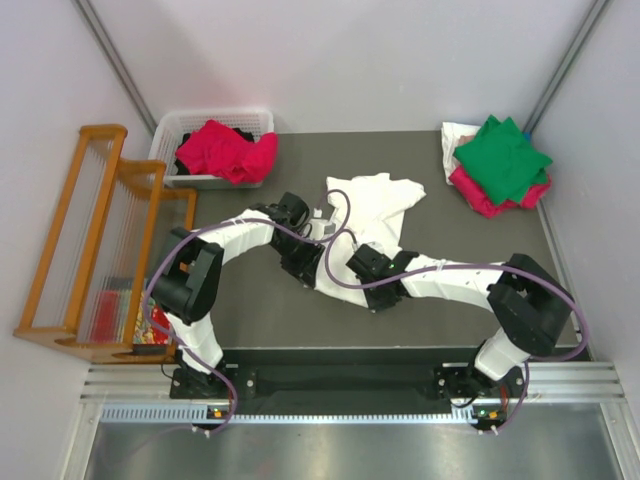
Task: Fold and stack the t-shirts
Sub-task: Fold the tshirt
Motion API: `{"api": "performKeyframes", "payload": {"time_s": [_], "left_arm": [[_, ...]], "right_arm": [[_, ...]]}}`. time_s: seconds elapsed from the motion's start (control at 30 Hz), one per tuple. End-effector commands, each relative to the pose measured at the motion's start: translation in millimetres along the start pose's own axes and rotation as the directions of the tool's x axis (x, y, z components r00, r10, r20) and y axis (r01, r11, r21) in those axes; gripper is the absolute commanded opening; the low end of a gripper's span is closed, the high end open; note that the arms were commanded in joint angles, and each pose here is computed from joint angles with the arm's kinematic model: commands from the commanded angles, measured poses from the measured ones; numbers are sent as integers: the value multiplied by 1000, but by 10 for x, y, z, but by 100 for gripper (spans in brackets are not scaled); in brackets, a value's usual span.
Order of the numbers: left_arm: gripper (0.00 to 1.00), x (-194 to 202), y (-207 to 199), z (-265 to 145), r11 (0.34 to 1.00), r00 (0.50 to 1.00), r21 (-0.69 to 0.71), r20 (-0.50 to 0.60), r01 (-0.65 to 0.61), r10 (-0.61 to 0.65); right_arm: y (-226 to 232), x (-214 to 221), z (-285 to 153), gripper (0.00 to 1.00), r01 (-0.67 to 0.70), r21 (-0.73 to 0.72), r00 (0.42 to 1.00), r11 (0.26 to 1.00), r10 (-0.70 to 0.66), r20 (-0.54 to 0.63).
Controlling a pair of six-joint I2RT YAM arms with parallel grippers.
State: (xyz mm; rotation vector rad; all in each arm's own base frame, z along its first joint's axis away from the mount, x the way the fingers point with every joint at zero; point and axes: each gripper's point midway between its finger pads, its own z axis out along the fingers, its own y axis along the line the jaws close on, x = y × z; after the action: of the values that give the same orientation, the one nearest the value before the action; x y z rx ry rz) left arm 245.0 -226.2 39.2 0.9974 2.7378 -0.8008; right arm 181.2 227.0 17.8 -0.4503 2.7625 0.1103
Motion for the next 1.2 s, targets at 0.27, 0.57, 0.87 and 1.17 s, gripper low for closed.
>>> {"api": "performKeyframes", "payload": {"time_s": [0.27,0.57,0.87,1.17], "left_arm": [[15,204,-185,-41,995,995,66,-62,-80,84],[0,136,-165,-76,994,994,46,-47,-98,100],[0,134,-260,-400,980,980,14,-22,-199,200],[0,320,-600,-1021,952,952,6,8,-306,306]], "right_arm": [[71,-221,-67,0,17,-9,999,1000,-16,52],[52,-169,-168,0,8,-17,998,1000,-7,61],[150,112,-474,0,61,-32,996,998,-59,60],[252,550,-689,0,80,-53,996,995,-78,31]]}}
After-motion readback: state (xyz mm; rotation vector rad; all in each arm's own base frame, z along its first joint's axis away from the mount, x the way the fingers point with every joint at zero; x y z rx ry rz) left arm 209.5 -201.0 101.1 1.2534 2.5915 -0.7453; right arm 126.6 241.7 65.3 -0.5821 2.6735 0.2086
